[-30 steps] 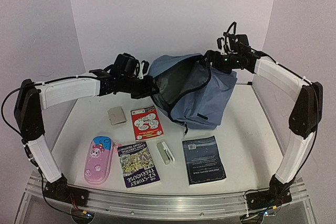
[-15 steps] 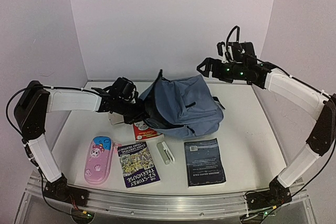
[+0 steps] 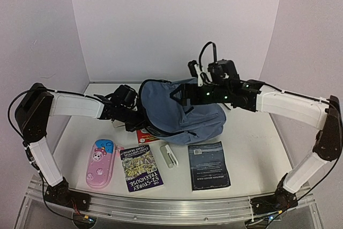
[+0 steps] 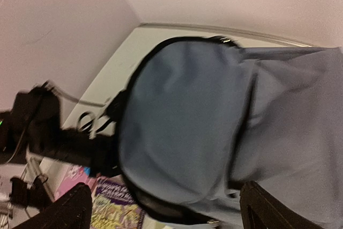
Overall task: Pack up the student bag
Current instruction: Adjust the student bag at the center of the board.
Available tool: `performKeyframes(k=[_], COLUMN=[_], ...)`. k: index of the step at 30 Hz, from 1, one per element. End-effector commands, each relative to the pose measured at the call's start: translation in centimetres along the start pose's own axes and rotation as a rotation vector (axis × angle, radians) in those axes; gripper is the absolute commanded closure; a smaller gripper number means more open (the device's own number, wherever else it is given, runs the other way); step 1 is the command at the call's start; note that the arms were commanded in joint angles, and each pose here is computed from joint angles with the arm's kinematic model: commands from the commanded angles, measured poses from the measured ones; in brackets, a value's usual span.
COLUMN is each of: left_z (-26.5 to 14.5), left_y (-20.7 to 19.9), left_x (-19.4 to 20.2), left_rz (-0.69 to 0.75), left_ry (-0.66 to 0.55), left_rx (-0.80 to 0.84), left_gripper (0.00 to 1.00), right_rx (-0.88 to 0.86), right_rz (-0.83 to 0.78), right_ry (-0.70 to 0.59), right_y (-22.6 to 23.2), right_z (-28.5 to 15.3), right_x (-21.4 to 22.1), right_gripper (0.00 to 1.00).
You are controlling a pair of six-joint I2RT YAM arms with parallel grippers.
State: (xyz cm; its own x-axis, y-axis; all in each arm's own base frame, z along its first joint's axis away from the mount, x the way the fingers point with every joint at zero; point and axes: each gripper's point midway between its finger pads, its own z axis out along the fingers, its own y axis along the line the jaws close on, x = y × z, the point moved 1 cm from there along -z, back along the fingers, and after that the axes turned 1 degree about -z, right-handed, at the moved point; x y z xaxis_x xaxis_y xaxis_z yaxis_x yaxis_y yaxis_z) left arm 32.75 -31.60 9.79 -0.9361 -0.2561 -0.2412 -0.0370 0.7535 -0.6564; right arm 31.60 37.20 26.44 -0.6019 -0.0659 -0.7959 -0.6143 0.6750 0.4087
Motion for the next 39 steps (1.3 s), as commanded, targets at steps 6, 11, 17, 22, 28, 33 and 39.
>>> performKeyframes(k=[6,11,17,22,28,33,39], left_z=[-2.2,-2.9,-3.5,-4.0,-4.3,-4.5,-4.1], left_y=[-4.1,-5.4,-6.6,-6.9,-6.7,-5.6,-3.8], left_x=[-0.8,-0.4,-0.3,-0.4,-0.4,-0.5,-1.8], left_rz=[0.071,0.082,0.091,0.096,0.097,0.081,0.032], left_ry=[-0.034,-0.008,0.004,0.000,-0.009,-0.022,-0.046], left_rx=[0.174,0.252,0.313,0.319,0.305,0.261,0.217], left_gripper=[1.00,1.00,1.00,1.00,1.00,1.00,1.00], right_rx=[-0.193,-0.157,-0.114,-0.108,0.012,0.160,0.321], right_rz=[-0.149,-0.212,-0.262,-0.289,-0.275,-0.211,-0.076], right_ry=[-0.014,0.031,0.048,0.056,0.027,-0.089,-0.284], right_y=[5.1,3.5,2.6,3.1,1.3,-0.5,-2.5], right_z=[4.2,6.1,7.8,9.6,10.8,9.0,3.6], right_x=[3.7,6.3,7.2,7.7,7.1,4.3,0.5], right_gripper=[0.33,0.35,0.36,0.38,0.62,1.00,1.00])
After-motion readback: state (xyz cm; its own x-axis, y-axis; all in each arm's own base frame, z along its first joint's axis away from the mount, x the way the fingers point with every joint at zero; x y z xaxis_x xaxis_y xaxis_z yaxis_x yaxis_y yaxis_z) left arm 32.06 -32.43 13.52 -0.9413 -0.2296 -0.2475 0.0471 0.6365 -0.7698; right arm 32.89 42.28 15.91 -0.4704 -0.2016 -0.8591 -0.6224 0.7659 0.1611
